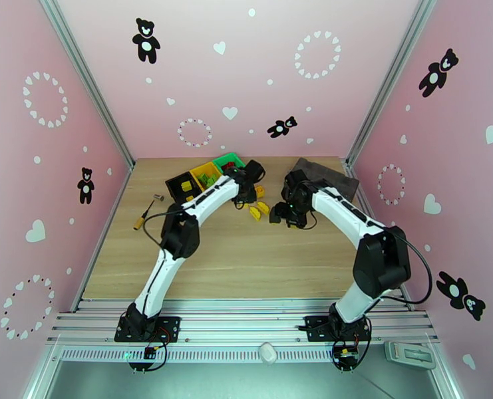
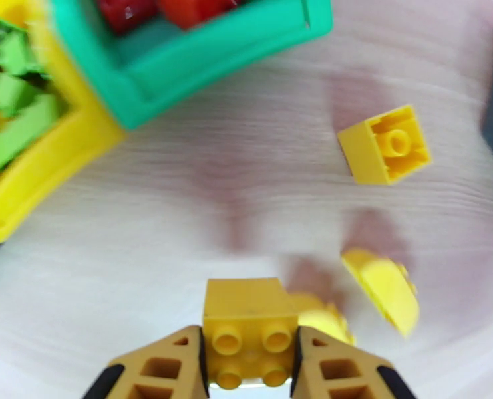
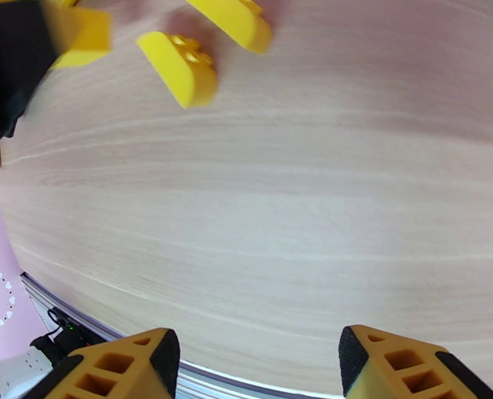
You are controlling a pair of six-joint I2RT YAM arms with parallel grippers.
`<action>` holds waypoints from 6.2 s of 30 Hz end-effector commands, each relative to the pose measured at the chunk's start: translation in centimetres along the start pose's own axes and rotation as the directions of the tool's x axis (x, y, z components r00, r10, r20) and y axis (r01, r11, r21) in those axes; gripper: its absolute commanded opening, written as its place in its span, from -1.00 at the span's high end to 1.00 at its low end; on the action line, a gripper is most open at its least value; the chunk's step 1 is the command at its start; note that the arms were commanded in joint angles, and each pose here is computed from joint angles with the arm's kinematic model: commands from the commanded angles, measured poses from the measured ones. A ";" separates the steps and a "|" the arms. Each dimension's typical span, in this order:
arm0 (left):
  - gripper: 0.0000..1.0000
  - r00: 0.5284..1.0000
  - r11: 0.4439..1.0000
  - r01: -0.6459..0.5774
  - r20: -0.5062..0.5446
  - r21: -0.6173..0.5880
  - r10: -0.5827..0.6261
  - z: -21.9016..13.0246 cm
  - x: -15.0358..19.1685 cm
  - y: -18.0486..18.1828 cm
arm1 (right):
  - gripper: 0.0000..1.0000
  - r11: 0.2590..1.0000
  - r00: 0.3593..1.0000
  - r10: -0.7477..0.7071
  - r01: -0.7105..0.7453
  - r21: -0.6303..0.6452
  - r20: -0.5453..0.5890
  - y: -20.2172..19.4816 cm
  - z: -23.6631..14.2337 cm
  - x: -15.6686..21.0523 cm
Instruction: Sort the legos into containers by color
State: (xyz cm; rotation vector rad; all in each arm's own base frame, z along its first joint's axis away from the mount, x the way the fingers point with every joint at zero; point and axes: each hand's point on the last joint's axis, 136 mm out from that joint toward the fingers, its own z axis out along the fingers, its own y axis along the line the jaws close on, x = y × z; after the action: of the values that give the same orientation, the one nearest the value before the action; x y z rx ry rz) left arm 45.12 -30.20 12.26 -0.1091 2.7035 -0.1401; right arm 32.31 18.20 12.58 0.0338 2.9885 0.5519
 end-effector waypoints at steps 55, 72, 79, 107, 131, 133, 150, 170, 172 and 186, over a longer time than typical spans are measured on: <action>-0.40 0.966 0.972 0.230 -0.129 0.043 -0.223 -3.1 2.4 6.9 | -0.36 0.999 0.999 0.020 -0.019 0.034 -0.034 1.0 3.2 -3.3; -0.41 0.937 0.975 0.206 -0.303 0.079 -0.173 3.8 7.8 -4.6 | -0.52 0.993 0.998 0.065 -0.066 0.098 0.022 -4.1 -0.3 2.0; -0.40 0.935 0.978 0.206 -0.304 0.039 -0.184 6.1 8.0 -4.5 | -0.52 0.993 0.998 0.062 -0.065 0.094 0.028 -4.4 -1.2 2.8; 0.57 0.980 0.992 0.112 -0.173 0.052 -0.102 0.9 4.1 -1.4 | -0.44 0.998 0.998 0.062 -0.063 0.015 0.015 -1.6 0.2 1.3; 0.58 0.945 0.945 0.313 -0.073 -0.096 -0.320 -3.3 -2.0 18.5 | -0.41 0.997 0.997 -0.073 0.072 -0.027 -0.037 6.2 4.0 -4.6; 0.58 0.940 0.940 0.325 -0.074 -0.105 -0.334 -2.8 -2.7 19.6 | -0.41 0.997 0.996 -0.075 0.074 -0.021 -0.039 6.2 4.1 -4.8; -0.11 0.924 0.924 0.359 -0.086 -0.130 -0.372 -0.6 -5.3 22.0 | -0.48 0.997 0.997 -0.065 0.066 0.039 -0.032 3.3 3.5 -6.7; -0.42 0.881 0.875 0.450 -0.249 0.179 -0.402 -1.6 2.9 6.5 | -0.36 0.971 0.983 -0.141 0.160 0.178 -0.115 -0.1 6.9 -6.8; -0.41 0.865 0.859 0.473 -0.288 0.196 -0.411 -0.9 4.2 5.4 | -0.34 0.971 0.983 -0.139 0.158 0.178 -0.117 -0.1 7.4 -7.2; -0.42 0.840 0.849 0.505 -0.312 0.153 -0.444 -0.7 5.0 8.1 | -0.11 0.961 0.983 -0.130 0.158 0.227 -0.130 -1.0 10.5 -10.3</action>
State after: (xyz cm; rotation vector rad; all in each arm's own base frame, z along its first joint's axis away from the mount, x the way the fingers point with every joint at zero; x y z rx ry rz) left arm 39.94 -23.18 8.14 -0.7457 2.8685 -0.6105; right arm 43.44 21.22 4.09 -0.2023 3.0861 0.2325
